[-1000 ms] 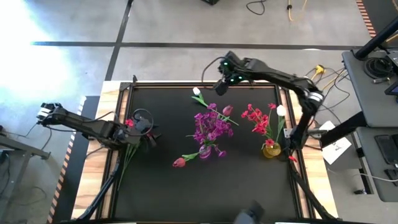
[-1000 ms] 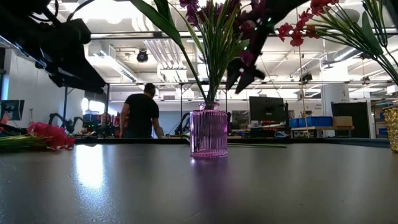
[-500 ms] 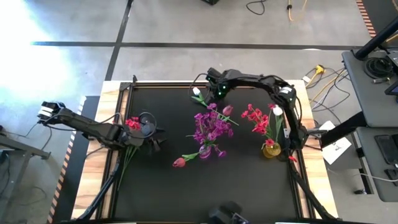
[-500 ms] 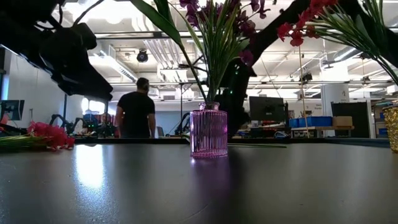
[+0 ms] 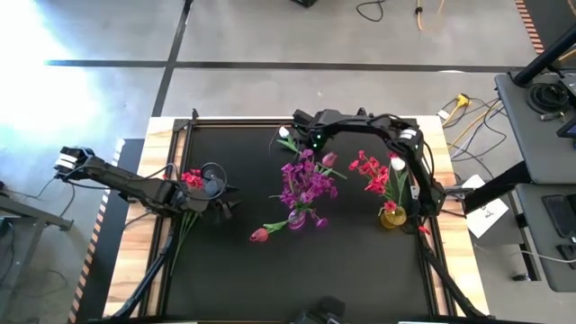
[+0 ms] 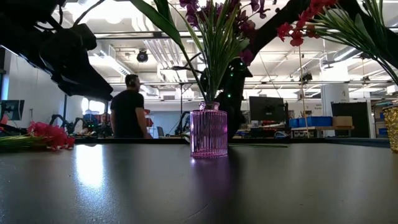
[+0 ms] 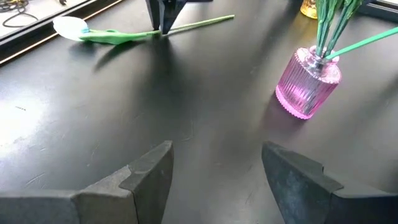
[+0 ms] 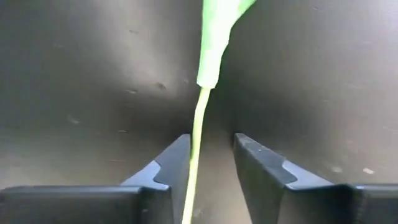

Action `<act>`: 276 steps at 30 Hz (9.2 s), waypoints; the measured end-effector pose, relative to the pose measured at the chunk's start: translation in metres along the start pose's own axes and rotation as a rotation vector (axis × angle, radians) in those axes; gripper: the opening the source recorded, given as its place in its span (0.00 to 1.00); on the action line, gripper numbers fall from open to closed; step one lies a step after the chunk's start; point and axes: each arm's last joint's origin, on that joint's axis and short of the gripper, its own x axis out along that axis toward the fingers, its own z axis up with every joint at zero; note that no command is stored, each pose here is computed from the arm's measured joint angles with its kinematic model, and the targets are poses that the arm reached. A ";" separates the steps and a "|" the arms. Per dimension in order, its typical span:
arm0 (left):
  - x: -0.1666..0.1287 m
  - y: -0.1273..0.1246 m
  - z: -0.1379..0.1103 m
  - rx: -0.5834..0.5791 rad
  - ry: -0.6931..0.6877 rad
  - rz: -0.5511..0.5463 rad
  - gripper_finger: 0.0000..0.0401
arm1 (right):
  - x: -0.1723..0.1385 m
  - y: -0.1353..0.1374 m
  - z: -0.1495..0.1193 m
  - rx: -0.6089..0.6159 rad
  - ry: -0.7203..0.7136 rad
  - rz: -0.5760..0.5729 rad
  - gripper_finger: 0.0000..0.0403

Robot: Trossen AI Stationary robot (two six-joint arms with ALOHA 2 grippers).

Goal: Sort flowers into vase by color
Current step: Put the white flower into the yellow vase, then put the red flowers into the yellow vase

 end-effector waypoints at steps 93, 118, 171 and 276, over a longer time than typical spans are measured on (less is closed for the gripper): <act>-0.002 -0.005 0.017 -0.075 -0.193 0.019 0.57 | -0.302 0.089 -0.357 -0.342 -1.395 0.876 0.03; -0.004 -0.007 0.028 -0.130 -0.277 0.015 0.57 | -0.321 0.075 -0.404 -0.233 -1.239 0.686 0.03; -0.004 -0.006 0.028 -0.106 -0.286 0.053 0.57 | -0.241 0.077 -0.382 -0.155 -1.220 0.748 0.03; 0.052 0.008 -0.035 -0.527 1.098 1.177 0.45 | -0.345 0.084 -0.402 -0.490 -0.766 0.755 0.50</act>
